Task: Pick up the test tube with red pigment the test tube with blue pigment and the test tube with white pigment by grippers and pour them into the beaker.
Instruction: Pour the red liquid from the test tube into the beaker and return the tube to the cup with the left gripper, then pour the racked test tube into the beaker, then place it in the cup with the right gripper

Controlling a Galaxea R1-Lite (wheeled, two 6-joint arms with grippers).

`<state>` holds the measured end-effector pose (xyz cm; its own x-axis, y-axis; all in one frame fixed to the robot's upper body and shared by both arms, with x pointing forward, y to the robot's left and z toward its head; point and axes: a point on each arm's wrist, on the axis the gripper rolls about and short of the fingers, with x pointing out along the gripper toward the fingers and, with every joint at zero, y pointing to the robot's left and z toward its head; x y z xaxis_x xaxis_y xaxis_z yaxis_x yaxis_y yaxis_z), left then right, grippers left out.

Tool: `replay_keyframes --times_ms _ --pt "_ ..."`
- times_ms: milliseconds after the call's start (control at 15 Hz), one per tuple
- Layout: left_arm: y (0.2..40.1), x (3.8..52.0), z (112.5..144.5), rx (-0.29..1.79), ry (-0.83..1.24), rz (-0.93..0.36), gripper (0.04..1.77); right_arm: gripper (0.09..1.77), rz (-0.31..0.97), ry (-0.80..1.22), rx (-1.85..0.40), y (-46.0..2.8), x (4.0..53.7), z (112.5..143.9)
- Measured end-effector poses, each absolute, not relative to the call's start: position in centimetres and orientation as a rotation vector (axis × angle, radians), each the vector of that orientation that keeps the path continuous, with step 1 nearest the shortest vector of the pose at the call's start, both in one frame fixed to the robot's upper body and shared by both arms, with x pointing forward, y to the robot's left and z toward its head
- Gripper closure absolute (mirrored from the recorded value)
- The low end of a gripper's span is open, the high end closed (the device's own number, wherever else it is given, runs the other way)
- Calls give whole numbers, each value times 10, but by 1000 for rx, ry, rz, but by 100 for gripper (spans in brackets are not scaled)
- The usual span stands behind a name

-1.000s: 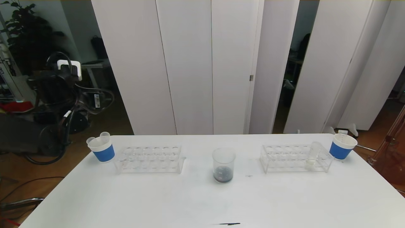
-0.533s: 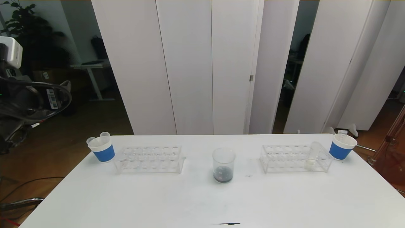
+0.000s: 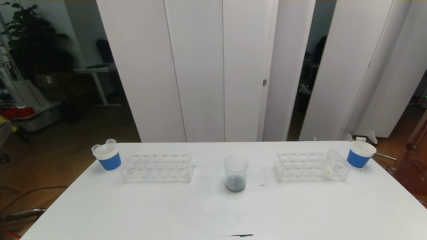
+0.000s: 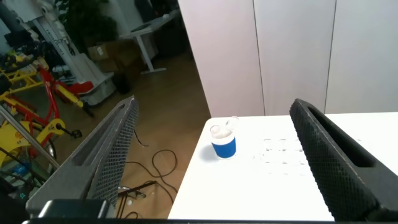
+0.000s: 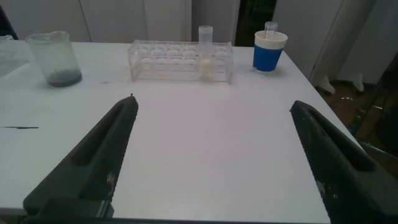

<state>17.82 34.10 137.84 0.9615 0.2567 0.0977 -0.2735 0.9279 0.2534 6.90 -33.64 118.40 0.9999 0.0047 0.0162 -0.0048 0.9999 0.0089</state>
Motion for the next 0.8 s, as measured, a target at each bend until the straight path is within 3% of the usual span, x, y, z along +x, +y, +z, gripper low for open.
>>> replay_keyframes --times_ms 467,800 --pt "336 50 1316 274 -87 162 7 11 4 -16 9 -336 69 1184" --pt "335 31 1260 224 -100 87 7 11 4 -16 9 -336 69 1184"
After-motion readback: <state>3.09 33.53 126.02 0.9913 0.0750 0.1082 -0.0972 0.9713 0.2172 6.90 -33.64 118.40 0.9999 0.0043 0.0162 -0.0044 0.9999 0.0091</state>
